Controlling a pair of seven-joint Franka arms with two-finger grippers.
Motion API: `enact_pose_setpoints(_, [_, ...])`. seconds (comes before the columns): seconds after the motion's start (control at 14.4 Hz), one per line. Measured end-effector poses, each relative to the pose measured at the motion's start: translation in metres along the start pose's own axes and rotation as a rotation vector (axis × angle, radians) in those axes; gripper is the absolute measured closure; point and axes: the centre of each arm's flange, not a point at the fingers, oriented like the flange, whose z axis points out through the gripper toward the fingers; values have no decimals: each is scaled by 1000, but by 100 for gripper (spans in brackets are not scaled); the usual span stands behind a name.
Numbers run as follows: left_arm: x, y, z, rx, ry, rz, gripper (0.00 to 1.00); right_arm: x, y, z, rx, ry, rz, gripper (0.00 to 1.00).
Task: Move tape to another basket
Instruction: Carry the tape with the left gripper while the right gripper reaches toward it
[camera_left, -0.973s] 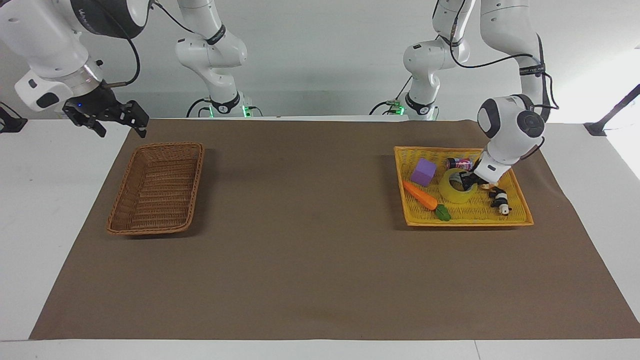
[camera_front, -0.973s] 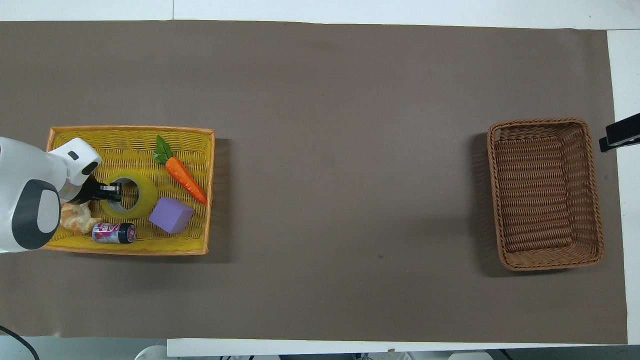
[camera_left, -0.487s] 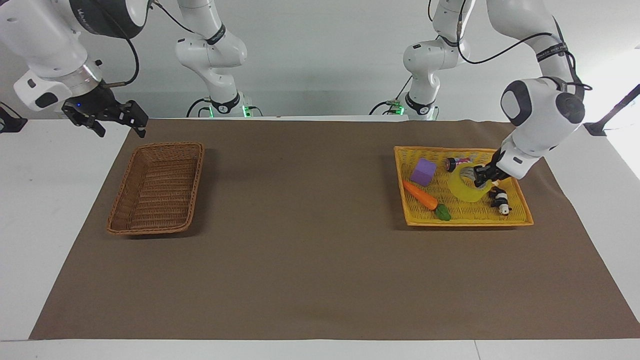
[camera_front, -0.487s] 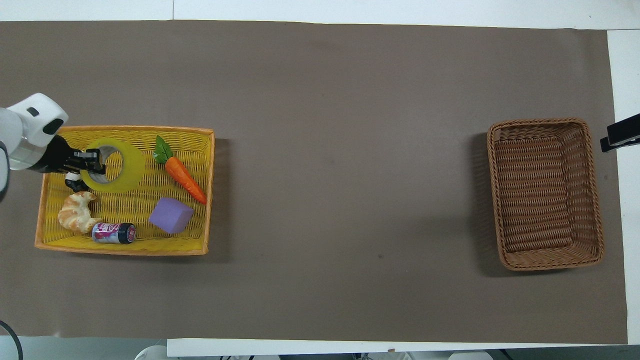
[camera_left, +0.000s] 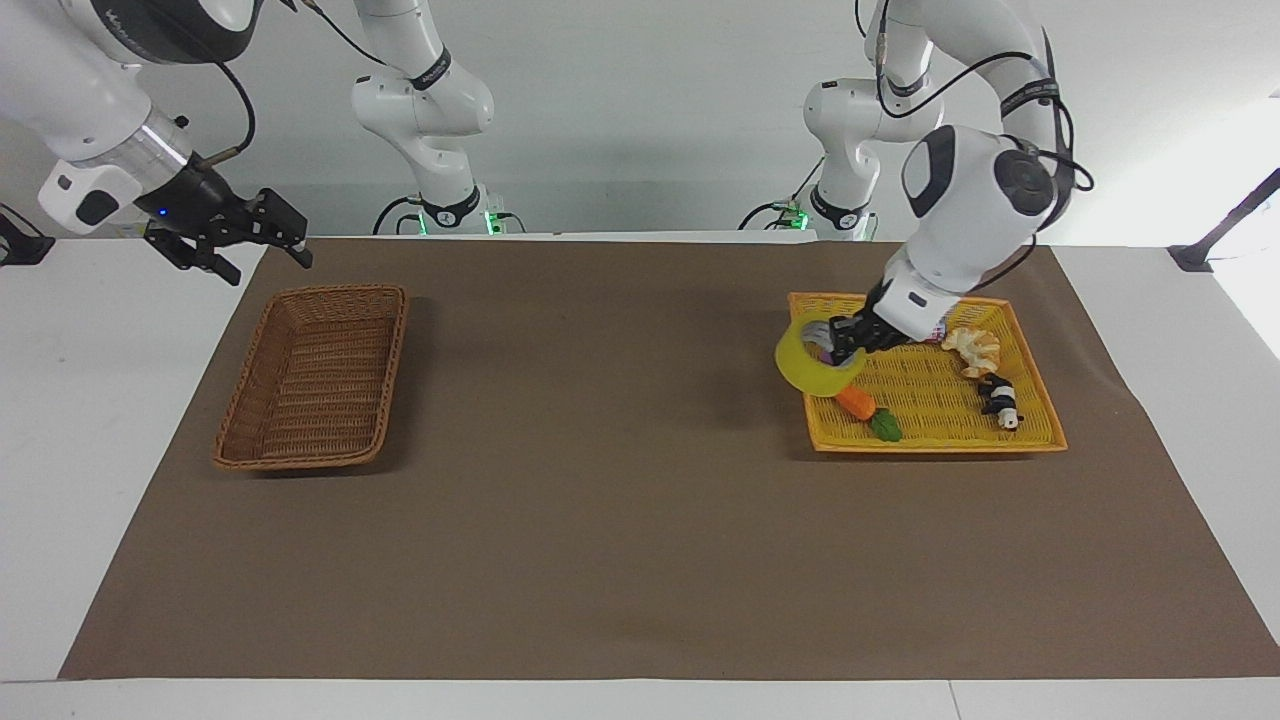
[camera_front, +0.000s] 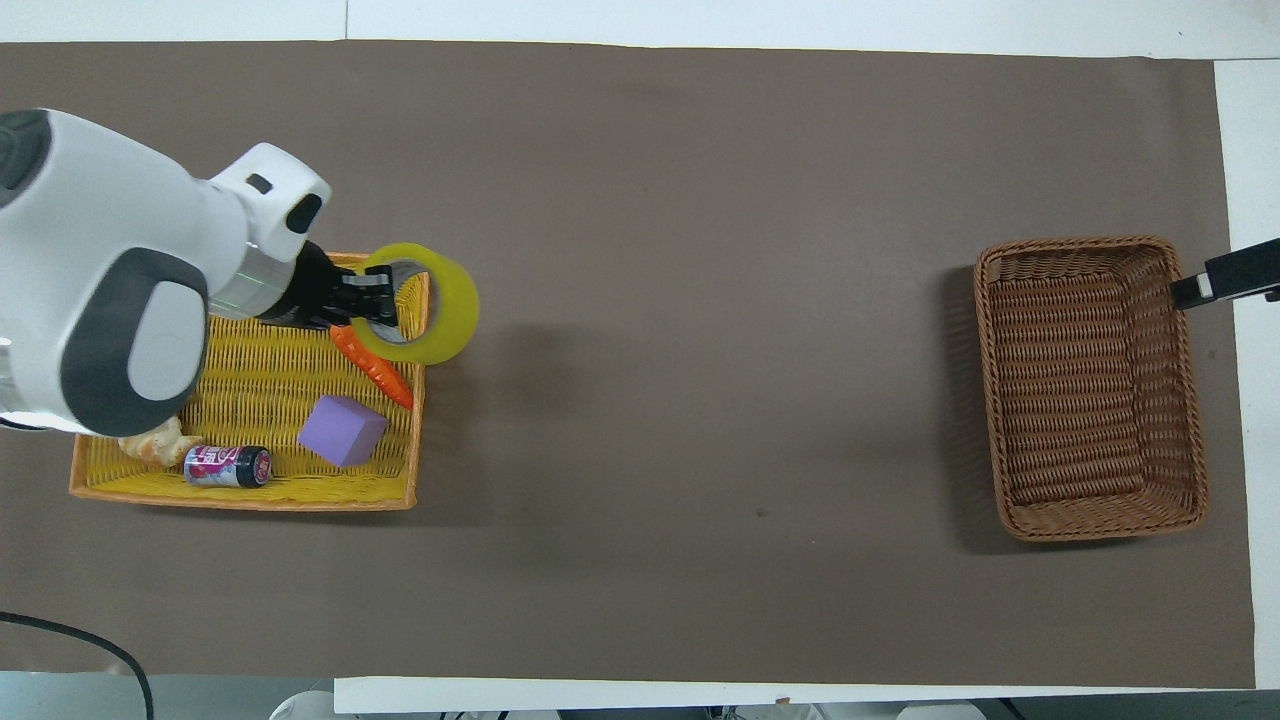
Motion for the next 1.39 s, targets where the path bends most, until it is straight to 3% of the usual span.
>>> enact_pose_setpoints(0.21, [-15,37,2,-83,-7,11,78,1,-15,28,263,8,1,0])
enact_pose_setpoints(0.56, [-38,71,12,-83,-27,67,78,18,-36,73,563,103,-36,0])
enact_pose_setpoints(1.04, [-43,78,14,-81,-32,81,78,39,-152,182,693,131,-13,0])
enact_pose_setpoints(1.25, [-43,78,14,-81,-33,83,78,38,-197,218,788,189,74,0])
enact_pose_setpoints(1.39, [-43,78,15,-80,-34,83,78,31,-231,239,801,216,104,0])
